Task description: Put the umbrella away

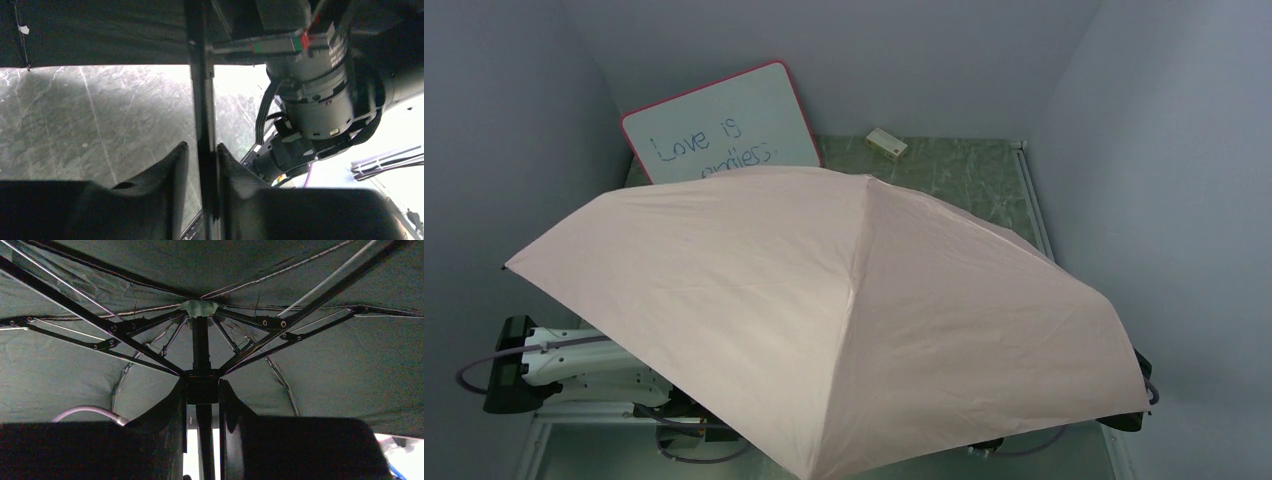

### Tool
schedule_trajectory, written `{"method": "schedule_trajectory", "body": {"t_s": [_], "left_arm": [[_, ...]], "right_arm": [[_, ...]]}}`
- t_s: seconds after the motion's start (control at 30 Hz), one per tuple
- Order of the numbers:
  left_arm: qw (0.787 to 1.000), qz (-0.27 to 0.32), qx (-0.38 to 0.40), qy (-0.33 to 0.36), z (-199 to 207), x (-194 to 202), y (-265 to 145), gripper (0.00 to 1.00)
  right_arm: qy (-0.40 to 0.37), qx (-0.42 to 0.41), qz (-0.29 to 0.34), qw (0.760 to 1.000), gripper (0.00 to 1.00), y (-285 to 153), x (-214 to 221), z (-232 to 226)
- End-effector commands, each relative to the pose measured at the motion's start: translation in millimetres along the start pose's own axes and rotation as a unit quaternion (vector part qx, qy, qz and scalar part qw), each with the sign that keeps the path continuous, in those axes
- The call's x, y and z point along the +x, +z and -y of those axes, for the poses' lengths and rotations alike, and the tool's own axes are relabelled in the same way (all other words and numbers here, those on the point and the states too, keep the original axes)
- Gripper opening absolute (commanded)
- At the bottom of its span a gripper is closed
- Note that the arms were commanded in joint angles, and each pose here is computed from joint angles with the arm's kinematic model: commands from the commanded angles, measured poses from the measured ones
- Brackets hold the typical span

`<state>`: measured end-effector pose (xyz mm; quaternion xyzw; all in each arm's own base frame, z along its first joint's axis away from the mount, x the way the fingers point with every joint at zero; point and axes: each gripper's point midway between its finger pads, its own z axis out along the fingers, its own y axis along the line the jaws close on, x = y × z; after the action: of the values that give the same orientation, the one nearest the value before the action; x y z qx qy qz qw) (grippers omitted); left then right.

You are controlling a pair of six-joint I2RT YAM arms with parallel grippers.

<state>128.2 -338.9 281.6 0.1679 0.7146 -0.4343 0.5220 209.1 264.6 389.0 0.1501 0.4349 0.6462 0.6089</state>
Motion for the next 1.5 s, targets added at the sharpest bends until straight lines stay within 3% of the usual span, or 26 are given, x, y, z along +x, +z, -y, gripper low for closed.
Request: {"method": "schedule_trajectory", "body": {"t_s": [0.0,0.13,0.33,0.5,0.63,0.83,1.13,1.47], "left_arm": [[1.000,0.023,0.012,-0.013,3.4,-9.4,-0.5,0.41],[1.000,0.001,0.015,-0.023,-1.2,10.6,-1.9,0.54],[0.999,-0.026,0.027,-0.038,-2.8,34.4,-3.5,0.55],[0.997,-0.043,0.049,-0.050,3.9,48.7,-1.6,0.35],[0.997,-0.046,0.047,-0.046,3.2,49.1,-1.9,0.07],[0.999,-0.043,-0.002,-0.023,-13.7,34.6,-10.7,0.05],[0.999,-0.049,-0.008,0.000,-17.1,28.5,-18.4,0.05],[0.998,-0.059,0.000,0.008,-14.3,33.3,-16.4,0.05]], "right_arm": [[0.061,0.000,0.074,0.995,0.00,-6.4,-31.7,-1.7],[0.066,0.000,0.092,0.994,0.00,-6.6,-40.5,-2.9],[0.068,0.009,0.108,0.992,0.00,-6.1,-46.4,-0.1],[0.065,0.011,0.112,0.992,0.00,-3.7,-46.4,0.4],[0.055,0.015,0.106,0.993,0.00,-4.6,-44.3,2.1],[-0.005,0.049,0.060,0.997,0.00,-10.7,-30.6,17.4],[-0.051,0.066,0.041,0.996,0.31,-8.6,-28.8,21.5],[-0.066,0.069,0.033,0.995,0.51,-0.9,-29.9,18.5]]}}
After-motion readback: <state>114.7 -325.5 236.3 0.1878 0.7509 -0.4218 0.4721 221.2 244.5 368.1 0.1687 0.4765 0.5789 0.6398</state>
